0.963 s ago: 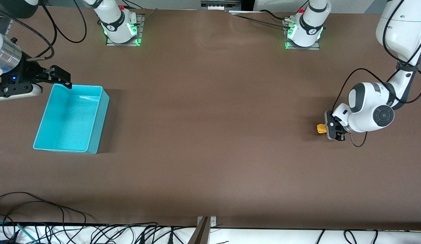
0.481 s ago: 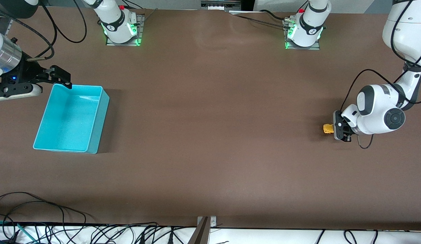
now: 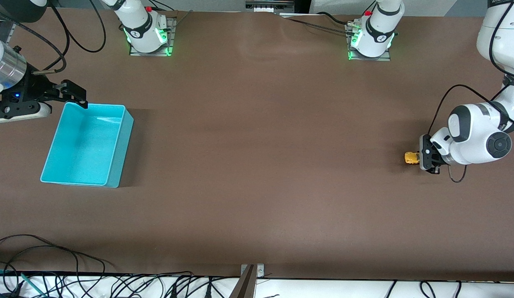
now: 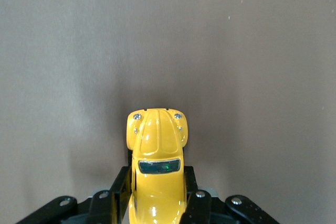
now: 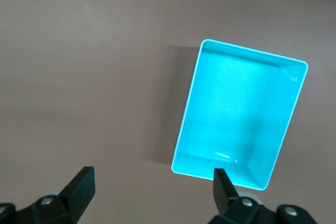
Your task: Wind up and store yellow beetle car
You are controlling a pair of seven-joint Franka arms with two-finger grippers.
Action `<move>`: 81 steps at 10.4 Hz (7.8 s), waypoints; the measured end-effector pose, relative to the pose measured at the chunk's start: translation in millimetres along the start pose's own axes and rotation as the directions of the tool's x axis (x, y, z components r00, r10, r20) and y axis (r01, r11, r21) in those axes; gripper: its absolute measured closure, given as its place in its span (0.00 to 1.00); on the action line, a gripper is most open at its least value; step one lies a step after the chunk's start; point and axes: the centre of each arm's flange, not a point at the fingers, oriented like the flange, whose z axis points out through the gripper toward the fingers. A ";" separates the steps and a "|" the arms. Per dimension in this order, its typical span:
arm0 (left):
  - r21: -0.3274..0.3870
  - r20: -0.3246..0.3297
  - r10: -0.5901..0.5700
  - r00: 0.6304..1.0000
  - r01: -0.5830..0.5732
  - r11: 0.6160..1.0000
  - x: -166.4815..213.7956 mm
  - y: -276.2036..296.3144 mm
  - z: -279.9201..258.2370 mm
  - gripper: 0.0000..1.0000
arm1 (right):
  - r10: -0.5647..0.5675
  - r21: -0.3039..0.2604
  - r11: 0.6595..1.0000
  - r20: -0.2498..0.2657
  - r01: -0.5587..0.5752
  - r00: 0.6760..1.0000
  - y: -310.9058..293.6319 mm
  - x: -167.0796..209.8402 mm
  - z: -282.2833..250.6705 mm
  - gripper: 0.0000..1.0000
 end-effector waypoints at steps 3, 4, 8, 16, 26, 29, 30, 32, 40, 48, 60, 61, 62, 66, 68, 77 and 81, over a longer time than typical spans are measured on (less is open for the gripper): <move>0.015 -0.003 0.007 1.000 -0.007 1.000 -23.5 1.9 -0.6 0.56 | 0.000 0.000 1.000 0.000 0.000 1.000 0.0 0.0 0.0 0.00; 0.019 -0.004 0.011 1.000 -0.011 1.000 -30.0 2.6 -0.8 0.56 | 0.000 0.000 1.000 0.000 0.000 1.000 0.0 0.0 0.0 0.00; 0.035 -0.005 0.006 1.000 -0.006 0.999 -49.8 5.0 -1.4 0.56 | 0.000 0.000 1.000 0.000 0.000 1.000 0.0 0.0 0.0 0.00; 0.058 -0.006 -0.021 1.000 0.021 0.998 -73.7 9.7 -1.8 0.56 | 0.000 0.000 1.000 0.000 0.000 1.000 0.0 0.0 0.0 0.00; -0.038 -0.036 -0.037 0.999 0.035 0.999 -65.3 19.7 -48.1 0.00 | 0.000 0.000 1.000 0.001 0.000 1.000 0.1 0.0 0.4 0.00; -0.053 -0.031 -0.080 0.996 0.078 0.996 -54.5 22.3 -69.5 0.00 | 0.000 0.000 1.000 0.001 0.000 1.000 0.1 0.0 0.4 0.00; -0.068 -0.031 -0.099 0.995 0.097 0.993 -46.6 22.5 -79.2 0.00 | 0.000 0.000 1.000 0.001 0.000 1.000 0.0 0.0 0.4 0.00; -0.118 -0.028 -0.156 0.987 0.151 0.981 -26.4 19.5 -111.5 0.00 | 0.000 0.000 1.000 0.001 0.000 1.000 0.1 0.0 0.4 0.00; -0.187 0.034 -0.419 0.908 0.417 0.889 18.9 22.2 -260.8 0.00 | 0.000 0.000 1.000 0.001 0.000 1.000 0.3 0.0 0.6 0.00; -0.014 0.042 -0.812 0.582 0.813 0.582 152.8 58.4 -372.0 0.00 | -0.030 0.005 1.000 0.047 0.030 0.998 -14.2 22.6 40.7 0.00; 0.034 -0.085 -0.982 0.166 0.986 0.164 191.8 106.4 -384.8 0.00 | -0.438 0.004 0.899 0.003 0.438 0.899 -34.1 90.0 202.9 0.00; 0.035 -0.084 -0.982 0.168 0.986 0.166 192.9 106.9 -385.0 0.00 | -0.505 -0.008 0.863 -0.018 0.505 0.863 -27.7 88.9 217.4 0.00; 0.037 -0.086 -0.981 0.176 0.984 0.174 197.5 107.5 -386.3 0.00 | -0.557 -0.024 0.830 -0.038 0.557 0.829 -22.4 87.2 234.9 0.00; 0.041 -0.096 -0.977 0.190 0.982 0.186 208.9 109.6 -391.1 0.00 | -0.715 -0.107 0.699 -0.118 0.707 0.689 -34.3 73.7 326.9 0.00; 0.034 -0.098 -0.978 0.182 0.983 0.180 207.2 109.6 -391.7 0.00 | -0.800 -0.130 0.599 -0.121 0.790 0.587 -46.7 61.2 354.1 0.00; 0.009 -0.080 -0.990 0.118 0.993 0.118 207.1 113.3 -394.9 0.00 | -0.963 -0.245 0.269 -0.086 0.931 0.256 -25.7 56.4 383.8 0.00; 0.009 -0.091 -0.989 0.114 0.993 0.114 205.7 112.6 -400.7 0.00 | -0.969 -0.253 0.248 -0.082 0.935 0.235 -19.8 61.6 393.8 0.00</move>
